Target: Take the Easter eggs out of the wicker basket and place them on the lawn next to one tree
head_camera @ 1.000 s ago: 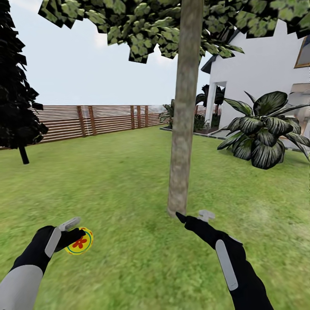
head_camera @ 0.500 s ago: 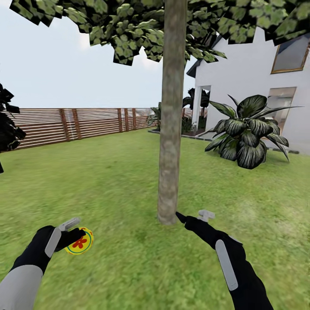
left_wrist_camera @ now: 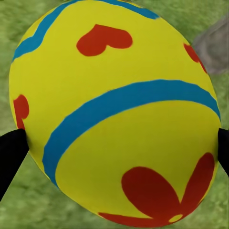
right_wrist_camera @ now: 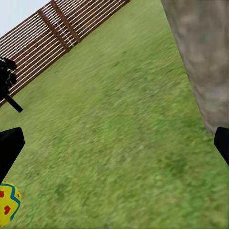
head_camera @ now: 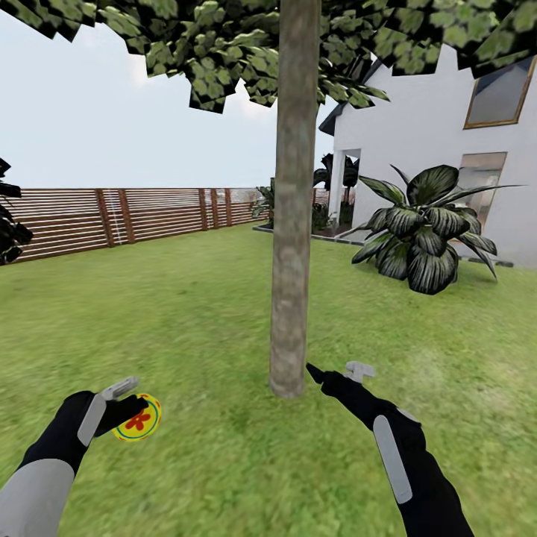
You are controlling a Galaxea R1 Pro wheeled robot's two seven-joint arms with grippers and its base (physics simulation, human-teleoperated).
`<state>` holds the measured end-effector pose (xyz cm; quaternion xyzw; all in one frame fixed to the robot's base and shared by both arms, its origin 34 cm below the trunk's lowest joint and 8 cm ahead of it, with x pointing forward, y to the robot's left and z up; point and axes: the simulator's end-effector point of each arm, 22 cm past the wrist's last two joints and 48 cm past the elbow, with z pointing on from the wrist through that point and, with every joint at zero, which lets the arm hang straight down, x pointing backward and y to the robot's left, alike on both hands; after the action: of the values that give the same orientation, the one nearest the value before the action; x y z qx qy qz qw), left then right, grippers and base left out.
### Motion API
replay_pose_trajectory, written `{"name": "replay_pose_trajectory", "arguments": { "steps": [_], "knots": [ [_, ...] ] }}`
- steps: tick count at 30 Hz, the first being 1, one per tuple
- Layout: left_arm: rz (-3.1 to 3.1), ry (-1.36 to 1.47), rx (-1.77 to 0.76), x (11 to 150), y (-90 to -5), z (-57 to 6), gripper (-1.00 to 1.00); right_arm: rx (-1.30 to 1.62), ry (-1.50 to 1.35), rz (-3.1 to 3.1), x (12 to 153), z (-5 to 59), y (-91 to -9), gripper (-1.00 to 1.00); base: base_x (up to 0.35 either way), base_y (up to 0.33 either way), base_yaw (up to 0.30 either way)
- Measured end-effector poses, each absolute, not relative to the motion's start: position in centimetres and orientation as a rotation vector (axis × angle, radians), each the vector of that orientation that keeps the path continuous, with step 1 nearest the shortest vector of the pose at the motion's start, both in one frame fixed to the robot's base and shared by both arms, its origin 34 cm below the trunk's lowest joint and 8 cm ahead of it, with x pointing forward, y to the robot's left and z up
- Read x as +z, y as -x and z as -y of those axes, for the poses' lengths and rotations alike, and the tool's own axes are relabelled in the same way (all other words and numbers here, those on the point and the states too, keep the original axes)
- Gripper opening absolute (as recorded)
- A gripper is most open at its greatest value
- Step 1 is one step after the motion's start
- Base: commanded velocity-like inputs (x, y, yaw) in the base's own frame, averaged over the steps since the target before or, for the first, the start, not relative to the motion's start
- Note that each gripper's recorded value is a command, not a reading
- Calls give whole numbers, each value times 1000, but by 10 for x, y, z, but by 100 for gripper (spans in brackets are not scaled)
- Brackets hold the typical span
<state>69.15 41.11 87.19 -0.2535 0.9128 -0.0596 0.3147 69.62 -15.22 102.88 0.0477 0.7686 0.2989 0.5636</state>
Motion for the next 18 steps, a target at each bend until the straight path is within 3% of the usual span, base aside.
{"name": "replay_pose_trajectory", "arguments": {
  "steps": [18],
  "knots": [
    [-2387, 664, -163, 882, -692, -411, -100, 704, -105, -1793, 1039, 151, -694, 100, 181, 95, -176]
  ]
}}
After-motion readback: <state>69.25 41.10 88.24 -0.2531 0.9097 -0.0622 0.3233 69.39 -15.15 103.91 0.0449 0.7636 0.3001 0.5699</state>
